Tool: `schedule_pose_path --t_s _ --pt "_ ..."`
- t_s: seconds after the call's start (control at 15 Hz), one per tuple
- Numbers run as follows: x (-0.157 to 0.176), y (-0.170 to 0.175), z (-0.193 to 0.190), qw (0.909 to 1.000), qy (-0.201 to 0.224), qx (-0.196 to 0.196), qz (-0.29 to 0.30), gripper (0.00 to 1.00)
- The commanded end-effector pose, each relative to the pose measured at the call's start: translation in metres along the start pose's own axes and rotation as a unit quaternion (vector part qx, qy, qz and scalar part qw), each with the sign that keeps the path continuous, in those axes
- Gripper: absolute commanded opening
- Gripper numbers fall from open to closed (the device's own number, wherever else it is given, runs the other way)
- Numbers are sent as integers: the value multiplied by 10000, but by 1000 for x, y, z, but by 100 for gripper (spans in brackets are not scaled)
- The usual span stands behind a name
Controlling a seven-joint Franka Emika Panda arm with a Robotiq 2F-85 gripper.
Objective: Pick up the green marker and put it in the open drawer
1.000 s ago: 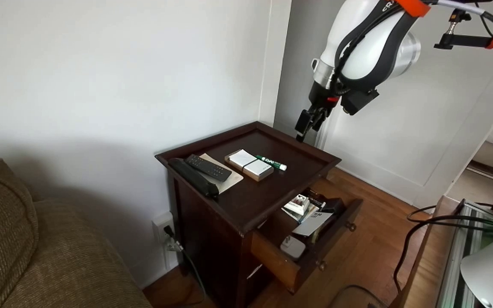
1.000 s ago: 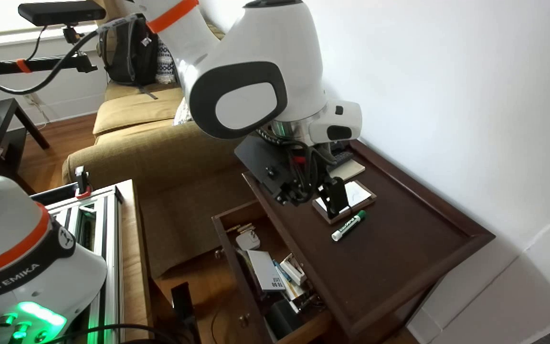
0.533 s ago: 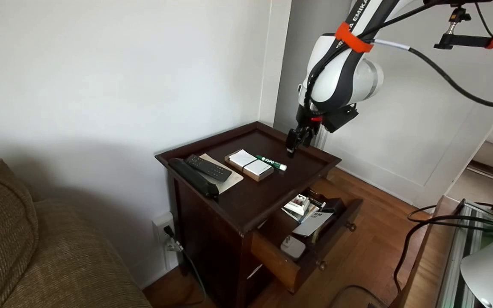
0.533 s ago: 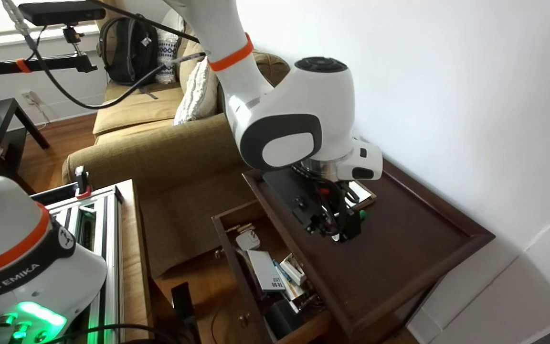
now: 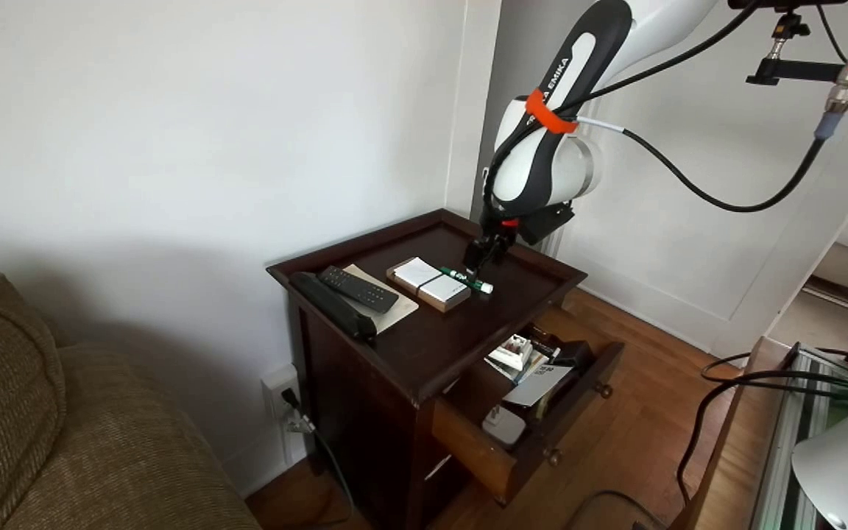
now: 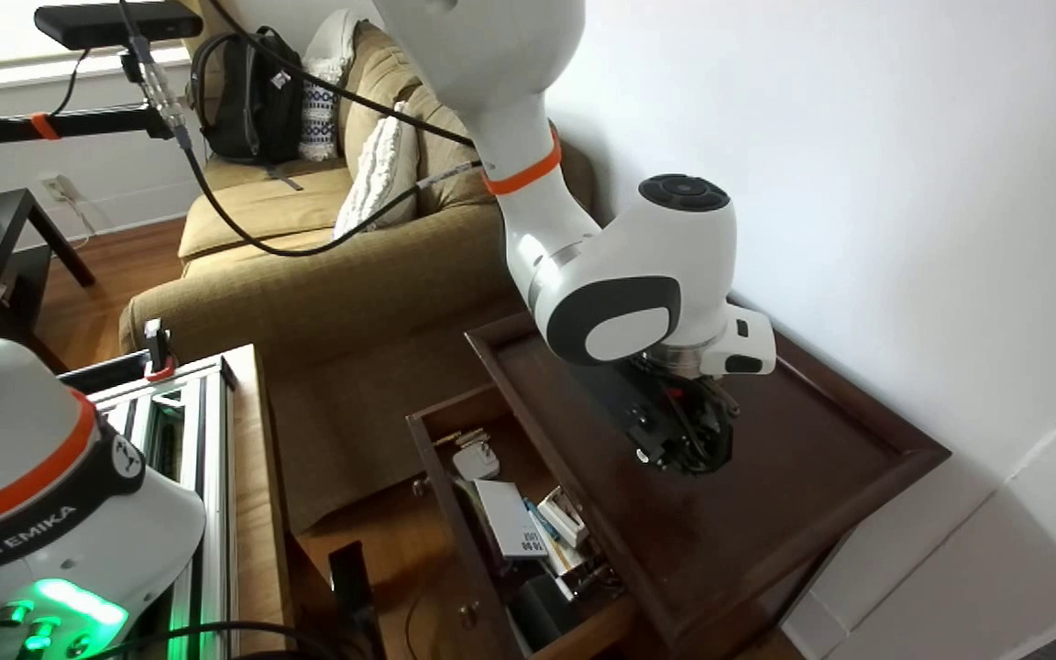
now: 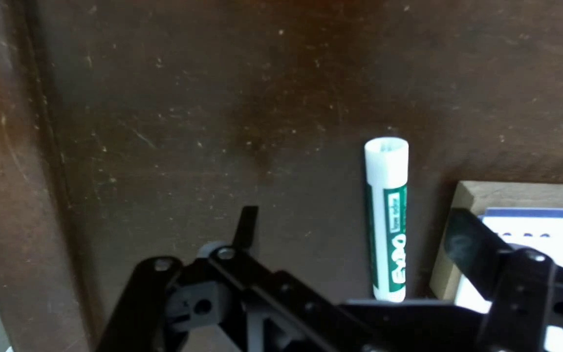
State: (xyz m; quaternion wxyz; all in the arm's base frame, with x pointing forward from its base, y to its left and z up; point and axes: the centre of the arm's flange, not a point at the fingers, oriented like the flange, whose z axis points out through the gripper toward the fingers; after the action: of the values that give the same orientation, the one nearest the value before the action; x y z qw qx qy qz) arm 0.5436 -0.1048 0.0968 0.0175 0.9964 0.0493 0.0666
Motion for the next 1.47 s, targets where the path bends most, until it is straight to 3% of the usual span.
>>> schedule_pose_path --t_s 0.0,0.6,0.67,0.73,1.0,1.4 --pt "19 4 24 9997 -109 151 -155 71" --pt "16 -9 12 9995 -299 94 31 3" --pt "15 -10 10 9993 -334 109 100 0" --pt "12 -12 8 9990 -383 117 193 5" --pt "-1 -18 -13 9974 -504 86 511 5" --pt "-32 -45 -47 9974 -558 64 451 5"
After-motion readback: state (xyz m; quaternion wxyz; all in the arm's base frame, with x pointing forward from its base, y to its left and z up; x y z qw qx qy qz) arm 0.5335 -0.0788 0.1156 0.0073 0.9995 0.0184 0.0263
